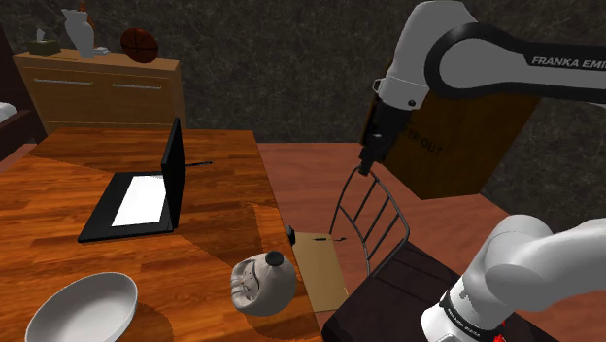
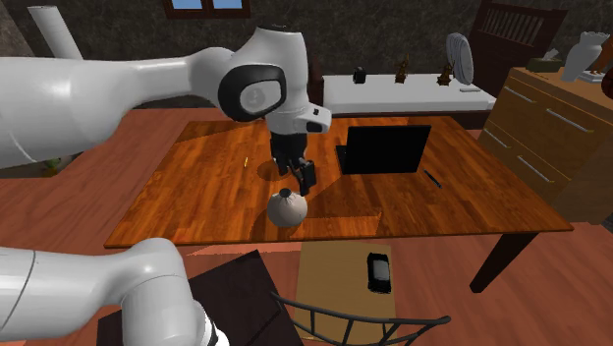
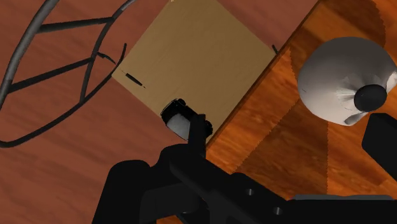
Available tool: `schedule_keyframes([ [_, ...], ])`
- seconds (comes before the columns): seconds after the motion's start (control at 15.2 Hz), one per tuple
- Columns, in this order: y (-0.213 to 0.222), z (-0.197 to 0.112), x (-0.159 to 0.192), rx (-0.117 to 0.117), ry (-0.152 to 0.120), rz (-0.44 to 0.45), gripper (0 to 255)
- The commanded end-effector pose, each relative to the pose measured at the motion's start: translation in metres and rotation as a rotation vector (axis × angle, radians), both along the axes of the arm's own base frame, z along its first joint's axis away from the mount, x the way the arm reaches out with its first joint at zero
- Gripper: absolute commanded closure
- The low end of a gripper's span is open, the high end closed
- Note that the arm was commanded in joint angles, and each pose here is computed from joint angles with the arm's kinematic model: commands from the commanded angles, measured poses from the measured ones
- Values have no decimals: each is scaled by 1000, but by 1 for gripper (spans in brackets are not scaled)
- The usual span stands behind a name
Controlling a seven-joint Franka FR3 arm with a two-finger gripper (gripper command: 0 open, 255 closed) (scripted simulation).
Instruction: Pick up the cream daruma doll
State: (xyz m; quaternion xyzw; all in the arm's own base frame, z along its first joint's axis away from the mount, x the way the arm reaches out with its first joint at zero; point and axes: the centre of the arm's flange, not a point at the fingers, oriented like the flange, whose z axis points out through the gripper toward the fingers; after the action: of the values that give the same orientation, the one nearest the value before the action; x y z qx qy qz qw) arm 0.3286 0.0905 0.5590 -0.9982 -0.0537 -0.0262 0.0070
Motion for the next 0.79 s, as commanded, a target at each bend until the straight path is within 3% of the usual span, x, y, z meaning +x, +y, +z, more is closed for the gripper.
schedule_keyframes([
  [0.0, 20, -19, 5, 4, -2, 2, 0],
  [0.73, 119, -118, 35, 22, -7, 16, 0],
])
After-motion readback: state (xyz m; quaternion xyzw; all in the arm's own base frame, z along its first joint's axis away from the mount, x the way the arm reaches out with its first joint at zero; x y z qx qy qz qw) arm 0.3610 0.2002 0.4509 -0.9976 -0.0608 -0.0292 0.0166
